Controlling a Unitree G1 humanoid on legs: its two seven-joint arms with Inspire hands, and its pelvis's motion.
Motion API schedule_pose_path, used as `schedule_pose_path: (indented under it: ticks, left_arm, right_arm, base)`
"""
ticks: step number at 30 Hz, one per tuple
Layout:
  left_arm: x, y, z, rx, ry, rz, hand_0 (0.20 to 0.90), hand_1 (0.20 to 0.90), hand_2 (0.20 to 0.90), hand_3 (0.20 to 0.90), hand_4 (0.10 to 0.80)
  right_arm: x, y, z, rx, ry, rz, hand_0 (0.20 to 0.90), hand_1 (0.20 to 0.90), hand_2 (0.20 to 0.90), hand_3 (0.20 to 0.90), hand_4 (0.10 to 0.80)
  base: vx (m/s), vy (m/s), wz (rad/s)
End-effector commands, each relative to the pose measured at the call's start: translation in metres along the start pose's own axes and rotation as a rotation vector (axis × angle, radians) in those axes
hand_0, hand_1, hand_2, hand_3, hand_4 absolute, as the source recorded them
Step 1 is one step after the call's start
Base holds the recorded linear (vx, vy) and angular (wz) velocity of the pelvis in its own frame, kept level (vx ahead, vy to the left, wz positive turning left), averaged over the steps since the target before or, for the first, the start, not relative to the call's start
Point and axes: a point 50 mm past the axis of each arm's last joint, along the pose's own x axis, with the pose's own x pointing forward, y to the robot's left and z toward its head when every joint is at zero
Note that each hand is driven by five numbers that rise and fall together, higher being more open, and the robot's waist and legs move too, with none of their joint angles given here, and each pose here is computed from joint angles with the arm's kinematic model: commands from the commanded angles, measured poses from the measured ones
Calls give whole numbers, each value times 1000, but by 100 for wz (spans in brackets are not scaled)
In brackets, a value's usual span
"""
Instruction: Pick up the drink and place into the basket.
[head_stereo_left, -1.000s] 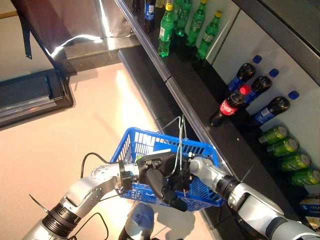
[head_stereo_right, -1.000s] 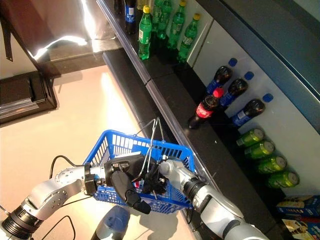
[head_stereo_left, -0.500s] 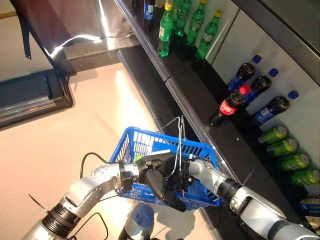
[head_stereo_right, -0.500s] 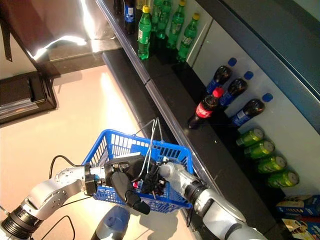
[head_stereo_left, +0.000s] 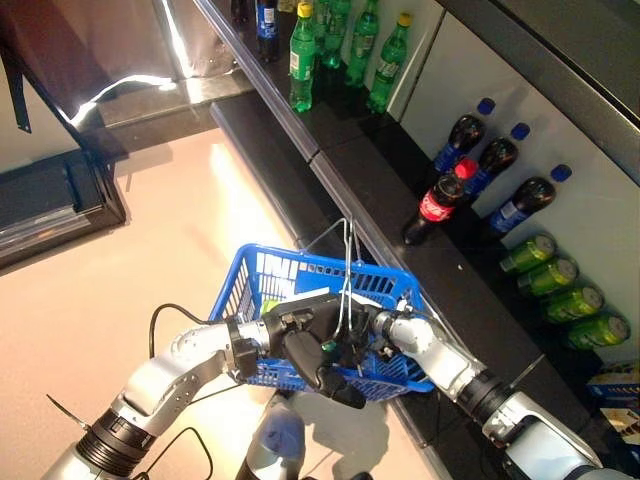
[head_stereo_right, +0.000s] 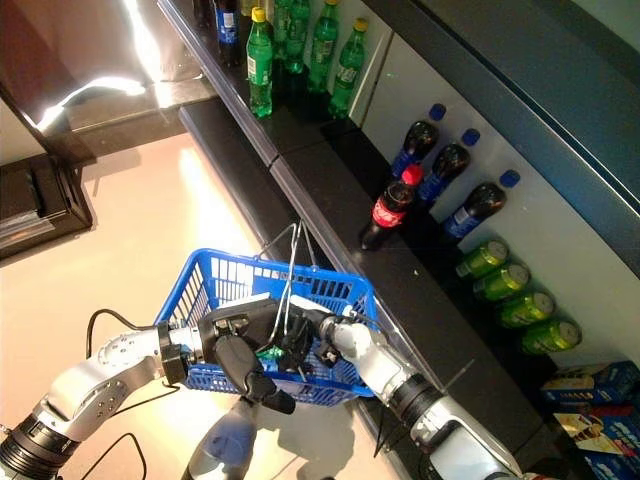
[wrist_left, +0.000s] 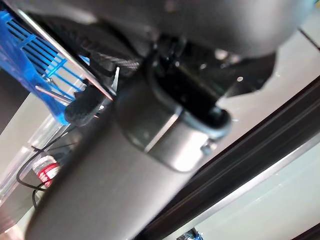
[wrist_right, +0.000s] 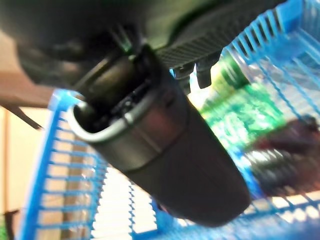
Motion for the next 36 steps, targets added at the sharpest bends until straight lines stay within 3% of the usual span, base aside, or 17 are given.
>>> schedule_pose_path:
  ticks: [1,20,36]
  left_arm:
    - [0,-63,121,328,-891,-290,300,300,300,200,100]
    - [-21,-29,107,299,-908,100,300,300,300,200,100]
    - [-62,9,79,156,-950,711,300,300,300,200,100]
  right_arm:
    - [-7,-3,10,-5,-101,-47,900,900,900,900,800]
    - [-48,-35,43,64,-381,-351,900,900,900,900,800]
    - [-90,-41,45,177,-605,-657,900,900,900,900,800]
  base:
    - [-9,12,-19]
    - [-14,9,-10]
    - [-13,2,-12]
